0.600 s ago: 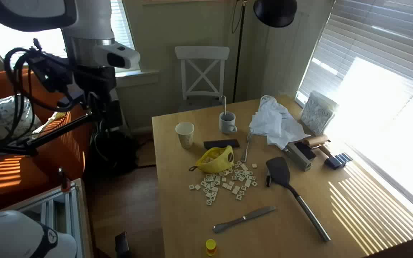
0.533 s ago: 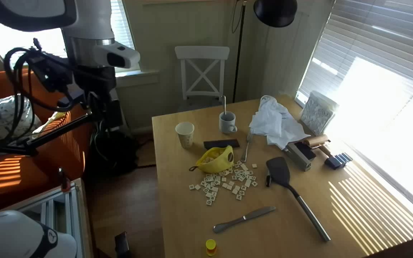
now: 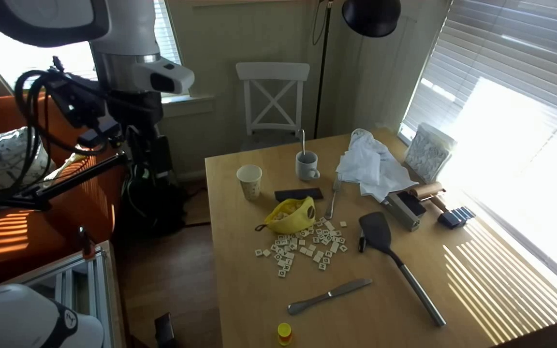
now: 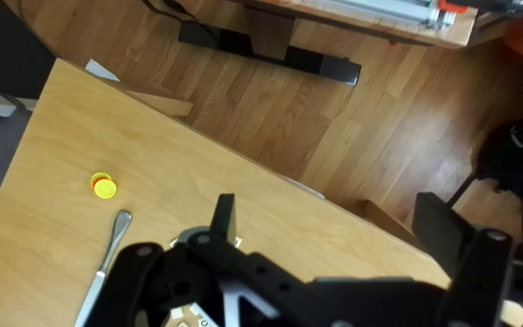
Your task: Put one letter block into the yellow bag
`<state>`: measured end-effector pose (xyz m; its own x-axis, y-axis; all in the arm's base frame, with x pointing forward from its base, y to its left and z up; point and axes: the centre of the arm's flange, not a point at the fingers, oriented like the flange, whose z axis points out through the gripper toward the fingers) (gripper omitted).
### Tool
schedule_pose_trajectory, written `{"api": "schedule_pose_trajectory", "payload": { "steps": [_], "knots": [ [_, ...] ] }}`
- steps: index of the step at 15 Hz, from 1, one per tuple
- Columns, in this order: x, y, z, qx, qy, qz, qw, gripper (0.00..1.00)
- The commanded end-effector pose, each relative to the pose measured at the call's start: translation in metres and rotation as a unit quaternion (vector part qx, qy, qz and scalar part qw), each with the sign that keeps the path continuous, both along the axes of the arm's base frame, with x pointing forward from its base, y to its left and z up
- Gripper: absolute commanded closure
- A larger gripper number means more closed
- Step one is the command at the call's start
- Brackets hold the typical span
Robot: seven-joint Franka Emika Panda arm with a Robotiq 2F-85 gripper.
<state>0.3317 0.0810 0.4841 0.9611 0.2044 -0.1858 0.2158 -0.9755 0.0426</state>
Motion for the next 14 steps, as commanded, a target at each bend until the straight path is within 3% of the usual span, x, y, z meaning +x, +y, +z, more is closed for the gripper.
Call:
{"api": "schedule_pose_trajectory", "payload": {
  "steps": [1, 5, 8, 14],
  "knots": [
    [0.053, -0.034, -0.020, -0.009, -0.062, -0.042, 0.9972, 0.00],
    [0.107, -0.083, -0.032, 0.018, -0.136, -0.113, 0.9840, 0.00],
    [0.143, -0.104, -0.039, 0.027, -0.162, -0.121, 0.9790, 0.00],
    [0.204, -0.111, -0.063, 0.003, -0.123, -0.015, 0.9923, 0.00]
  ]
}}
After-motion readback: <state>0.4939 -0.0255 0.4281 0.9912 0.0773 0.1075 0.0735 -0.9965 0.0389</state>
